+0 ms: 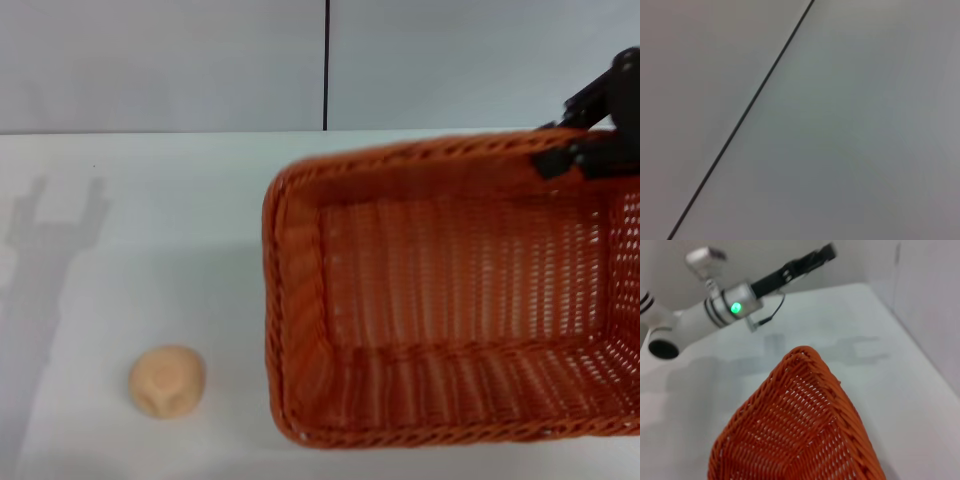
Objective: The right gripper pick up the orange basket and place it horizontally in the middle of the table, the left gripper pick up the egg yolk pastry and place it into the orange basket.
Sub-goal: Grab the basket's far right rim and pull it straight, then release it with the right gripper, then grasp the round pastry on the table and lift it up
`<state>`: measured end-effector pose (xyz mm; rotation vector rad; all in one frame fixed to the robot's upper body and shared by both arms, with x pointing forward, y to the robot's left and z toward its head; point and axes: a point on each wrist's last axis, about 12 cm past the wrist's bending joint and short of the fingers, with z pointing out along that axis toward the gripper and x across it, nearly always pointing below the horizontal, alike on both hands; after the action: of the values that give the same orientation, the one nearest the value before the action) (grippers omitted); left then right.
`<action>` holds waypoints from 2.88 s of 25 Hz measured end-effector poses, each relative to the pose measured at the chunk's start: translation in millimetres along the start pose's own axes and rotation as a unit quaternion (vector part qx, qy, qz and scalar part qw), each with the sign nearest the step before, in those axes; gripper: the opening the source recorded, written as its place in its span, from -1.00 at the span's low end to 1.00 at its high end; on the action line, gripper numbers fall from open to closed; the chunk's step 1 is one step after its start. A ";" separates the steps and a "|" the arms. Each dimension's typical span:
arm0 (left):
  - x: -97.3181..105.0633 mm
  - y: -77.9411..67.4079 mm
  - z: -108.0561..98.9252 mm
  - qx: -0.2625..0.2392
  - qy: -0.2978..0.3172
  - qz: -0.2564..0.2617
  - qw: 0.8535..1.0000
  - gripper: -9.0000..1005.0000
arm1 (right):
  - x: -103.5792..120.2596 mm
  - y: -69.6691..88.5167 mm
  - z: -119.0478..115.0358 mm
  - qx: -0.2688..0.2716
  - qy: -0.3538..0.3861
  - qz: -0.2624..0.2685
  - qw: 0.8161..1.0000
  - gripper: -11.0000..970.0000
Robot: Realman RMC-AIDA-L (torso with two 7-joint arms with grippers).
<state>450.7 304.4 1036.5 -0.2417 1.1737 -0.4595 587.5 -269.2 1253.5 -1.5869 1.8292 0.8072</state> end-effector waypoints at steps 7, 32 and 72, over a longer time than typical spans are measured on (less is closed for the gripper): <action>1.8 -1.9 -2.4 0.006 0.008 -0.001 1.000 0.68 | 4.7 -8.6 28.6 -0.020 0.011 -0.015 1.000 -0.63; 3.0 -3.9 -0.1 0.013 0.010 -0.003 1.000 0.68 | 11.8 -24.3 58.6 -0.005 -0.040 -0.043 0.998 -0.63; -26.6 21.0 -6.4 0.190 0.115 0.052 0.974 0.68 | 181.5 37.2 20.0 0.434 -0.464 0.145 0.759 0.06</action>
<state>441.2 335.7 1047.4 0.2082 1.2913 -0.6206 528.9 -366.1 1105.5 -0.1871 1.3178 0.5465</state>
